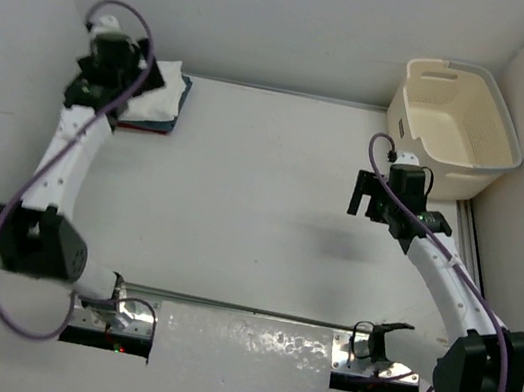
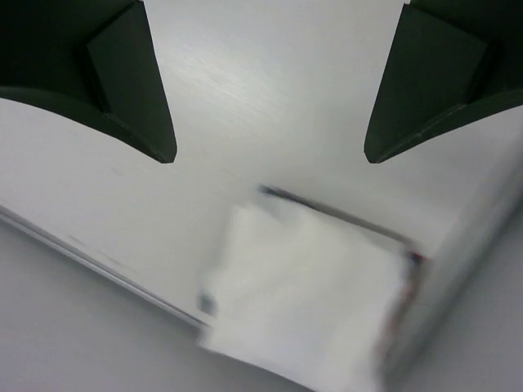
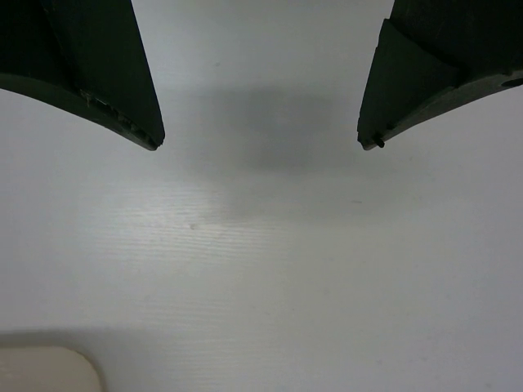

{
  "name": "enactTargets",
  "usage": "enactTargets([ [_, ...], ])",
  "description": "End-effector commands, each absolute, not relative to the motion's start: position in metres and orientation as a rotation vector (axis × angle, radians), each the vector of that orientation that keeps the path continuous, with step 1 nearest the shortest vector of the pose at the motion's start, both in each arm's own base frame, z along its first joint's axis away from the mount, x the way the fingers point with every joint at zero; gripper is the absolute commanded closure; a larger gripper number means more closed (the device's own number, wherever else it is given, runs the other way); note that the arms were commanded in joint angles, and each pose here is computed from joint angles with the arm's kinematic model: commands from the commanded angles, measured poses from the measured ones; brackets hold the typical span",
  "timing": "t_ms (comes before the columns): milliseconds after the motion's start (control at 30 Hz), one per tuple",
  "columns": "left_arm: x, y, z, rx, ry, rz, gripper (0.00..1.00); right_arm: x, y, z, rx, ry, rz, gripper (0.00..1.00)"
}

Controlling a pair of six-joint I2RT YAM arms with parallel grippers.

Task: Fold and stack the t-shirts
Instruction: Put the neatly folded tshirt into the corner of the board with the left arm

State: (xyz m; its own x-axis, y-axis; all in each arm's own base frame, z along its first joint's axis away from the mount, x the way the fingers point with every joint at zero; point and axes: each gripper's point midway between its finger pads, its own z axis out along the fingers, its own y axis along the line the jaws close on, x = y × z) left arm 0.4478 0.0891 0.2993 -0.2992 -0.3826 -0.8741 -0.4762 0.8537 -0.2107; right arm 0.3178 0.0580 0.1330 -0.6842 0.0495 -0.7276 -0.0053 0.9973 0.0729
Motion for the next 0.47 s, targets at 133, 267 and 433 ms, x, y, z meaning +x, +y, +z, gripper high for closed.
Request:
enactTargets([
  [133,0.343,0.013,0.264,-0.813,1.905,-0.075,0.00,0.296,0.020,0.126,0.241,2.274,-0.099,0.01],
  [267,0.317,0.025,0.266,-0.849,1.867,-0.028,0.00,0.292,0.023,0.121,0.234,2.282,-0.070,0.01],
  [433,0.306,0.030,0.268,-0.871,1.844,-0.013,0.00,0.295,0.029,0.125,0.205,2.275,-0.035,0.01],
])
